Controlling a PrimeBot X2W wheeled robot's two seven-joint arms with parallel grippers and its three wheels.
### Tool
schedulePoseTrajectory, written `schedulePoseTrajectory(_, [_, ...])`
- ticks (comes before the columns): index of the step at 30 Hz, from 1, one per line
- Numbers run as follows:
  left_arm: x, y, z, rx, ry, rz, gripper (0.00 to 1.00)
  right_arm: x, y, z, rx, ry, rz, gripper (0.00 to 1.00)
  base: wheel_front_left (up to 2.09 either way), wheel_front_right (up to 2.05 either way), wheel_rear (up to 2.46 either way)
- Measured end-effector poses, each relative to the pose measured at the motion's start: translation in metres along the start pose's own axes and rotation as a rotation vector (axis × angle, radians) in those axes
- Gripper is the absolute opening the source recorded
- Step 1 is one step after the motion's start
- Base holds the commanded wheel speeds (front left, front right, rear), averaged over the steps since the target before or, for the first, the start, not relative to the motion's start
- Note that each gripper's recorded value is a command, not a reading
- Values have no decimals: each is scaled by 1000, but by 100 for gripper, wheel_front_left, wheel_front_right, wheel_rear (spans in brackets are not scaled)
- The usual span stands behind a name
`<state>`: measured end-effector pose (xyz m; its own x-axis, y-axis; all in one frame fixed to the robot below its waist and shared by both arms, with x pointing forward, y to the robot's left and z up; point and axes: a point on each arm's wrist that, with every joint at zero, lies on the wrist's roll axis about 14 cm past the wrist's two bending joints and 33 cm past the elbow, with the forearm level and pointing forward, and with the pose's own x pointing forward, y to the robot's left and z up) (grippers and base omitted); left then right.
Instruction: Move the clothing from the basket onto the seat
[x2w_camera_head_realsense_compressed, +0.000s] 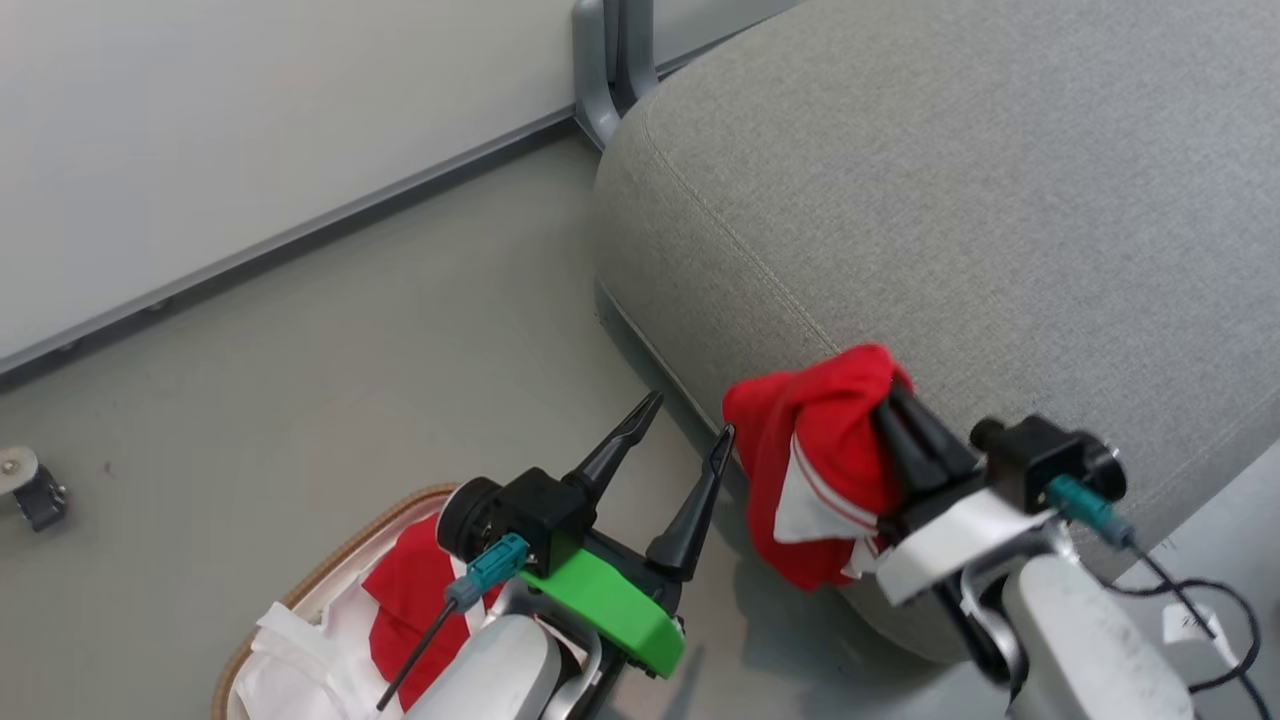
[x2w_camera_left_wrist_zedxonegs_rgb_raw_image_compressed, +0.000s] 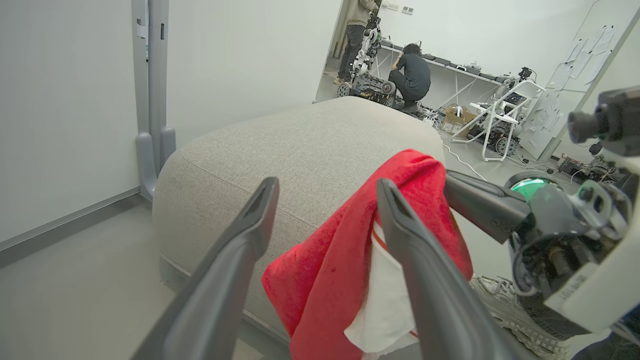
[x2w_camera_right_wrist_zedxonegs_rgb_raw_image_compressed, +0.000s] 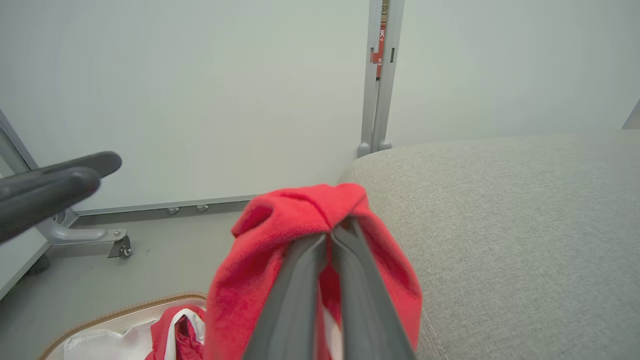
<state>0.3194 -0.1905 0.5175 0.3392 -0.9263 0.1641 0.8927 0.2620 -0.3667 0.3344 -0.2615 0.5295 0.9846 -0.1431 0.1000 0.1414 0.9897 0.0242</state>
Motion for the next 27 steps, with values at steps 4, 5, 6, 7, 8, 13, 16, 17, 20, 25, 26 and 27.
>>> schedulePoseTrajectory(4, [-2,11,-8,-3,18,3,100,22,-25,26,-76,-59,-31,0,0,0,0])
schedulePoseTrajectory(5, [-2,13,-10,-1,22,0,100,26,-30,31,-95,-70,-37,0,0,0,0])
schedulePoseTrajectory(6, [-2,15,-12,0,26,-2,100,32,-37,36,-124,-79,-43,0,0,0,0])
schedulePoseTrajectory(7, [-2,18,-14,0,29,-2,100,38,-43,42,-157,-86,-44,0,0,0,0])
schedulePoseTrajectory(8, [-2,22,-15,1,32,2,100,43,-47,46,-184,-93,-41,0,0,0,0])
schedulePoseTrajectory(13, [-6,42,-24,-10,45,24,100,79,-66,78,-349,-144,-28,0,0,0,0])
schedulePoseTrajectory(16, [-8,56,-26,-11,44,39,100,100,-79,93,-425,-161,-35,0,0,0,0])
schedulePoseTrajectory(17, [-9,61,-27,-11,45,45,100,107,-83,96,-451,-164,-39,0,0,0,0])
schedulePoseTrajectory(20, [-12,73,-33,-19,51,65,100,125,-95,102,-548,-151,-43,0,0,0,0])
schedulePoseTrajectory(25, [-20,94,-38,-23,54,105,100,150,-119,98,-648,-100,-81,0,0,0,0])
schedulePoseTrajectory(26, [-22,98,-38,-25,54,115,100,155,-126,99,-657,-94,-98,0,0,0,0])
schedulePoseTrajectory(27, [-24,101,-39,-26,54,124,100,160,-133,100,-672,-89,-113,0,0,0,0])
